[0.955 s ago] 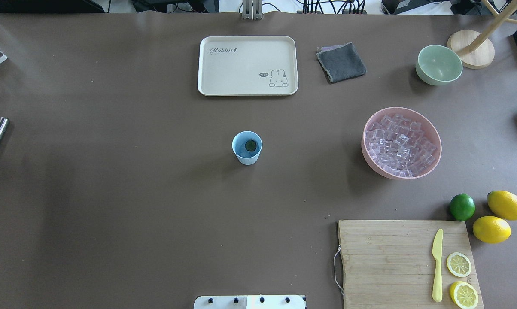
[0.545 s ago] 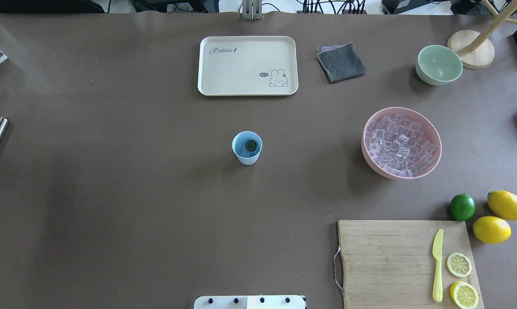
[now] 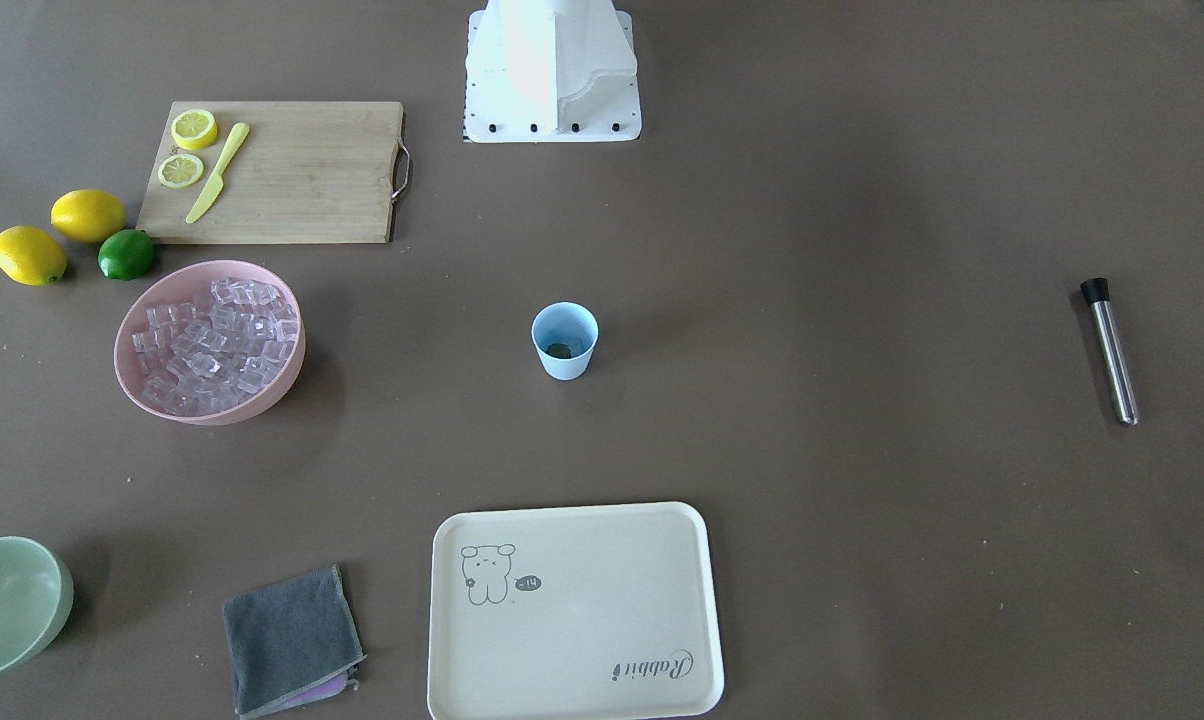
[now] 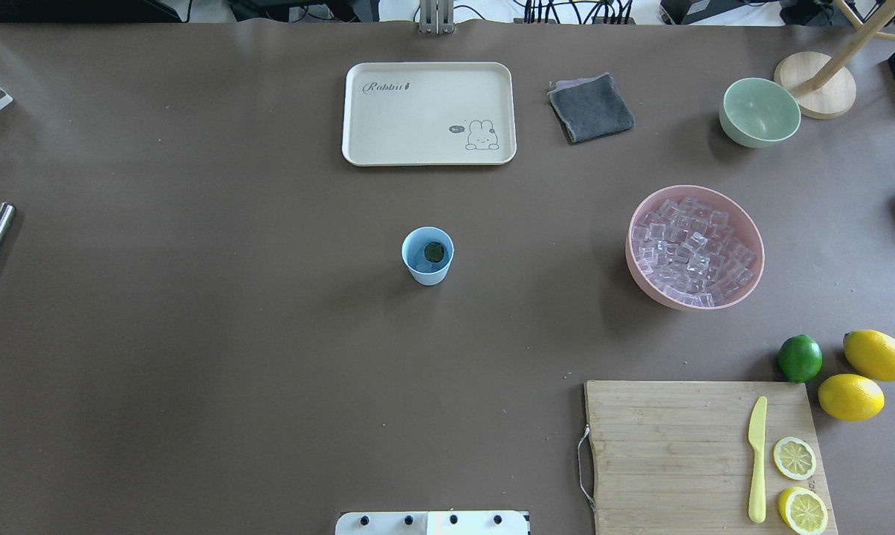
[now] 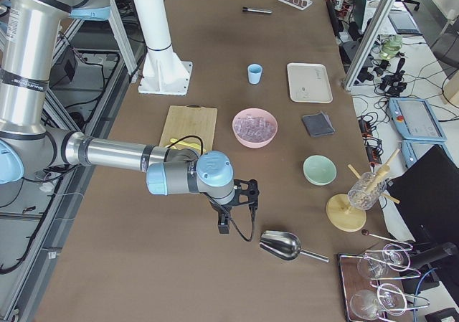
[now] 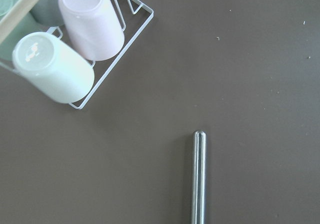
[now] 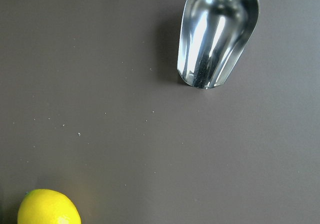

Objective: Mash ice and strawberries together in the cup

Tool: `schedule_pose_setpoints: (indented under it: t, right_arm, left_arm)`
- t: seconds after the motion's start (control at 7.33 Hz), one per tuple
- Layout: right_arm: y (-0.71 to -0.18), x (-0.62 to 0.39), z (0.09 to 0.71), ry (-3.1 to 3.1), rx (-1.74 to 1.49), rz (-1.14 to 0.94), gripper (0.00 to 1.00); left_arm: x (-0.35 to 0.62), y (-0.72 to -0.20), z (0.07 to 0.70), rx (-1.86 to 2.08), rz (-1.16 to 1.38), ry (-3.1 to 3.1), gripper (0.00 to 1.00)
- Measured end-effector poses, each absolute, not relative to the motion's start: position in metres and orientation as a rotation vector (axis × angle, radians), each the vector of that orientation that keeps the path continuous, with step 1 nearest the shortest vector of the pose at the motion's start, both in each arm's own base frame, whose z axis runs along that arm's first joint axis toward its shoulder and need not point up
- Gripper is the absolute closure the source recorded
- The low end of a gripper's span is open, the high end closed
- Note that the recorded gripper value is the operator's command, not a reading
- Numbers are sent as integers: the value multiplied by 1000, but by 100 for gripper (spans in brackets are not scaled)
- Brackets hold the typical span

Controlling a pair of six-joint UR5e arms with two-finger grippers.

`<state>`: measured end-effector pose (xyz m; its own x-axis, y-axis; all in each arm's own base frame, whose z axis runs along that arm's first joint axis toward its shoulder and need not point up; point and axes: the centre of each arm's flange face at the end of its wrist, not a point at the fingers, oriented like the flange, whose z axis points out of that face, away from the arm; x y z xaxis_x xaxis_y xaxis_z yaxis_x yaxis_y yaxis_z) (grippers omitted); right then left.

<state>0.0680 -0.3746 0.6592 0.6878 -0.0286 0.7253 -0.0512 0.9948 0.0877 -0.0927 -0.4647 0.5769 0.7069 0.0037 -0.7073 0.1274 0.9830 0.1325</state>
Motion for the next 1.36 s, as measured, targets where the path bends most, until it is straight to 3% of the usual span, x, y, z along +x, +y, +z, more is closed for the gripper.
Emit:
schedule_pose_setpoints:
  t: [1.36]
  right_arm:
    - [-377, 66, 666, -834, 81, 29, 0]
  left_arm:
    - [-100, -498, 568, 92, -102, 718, 2]
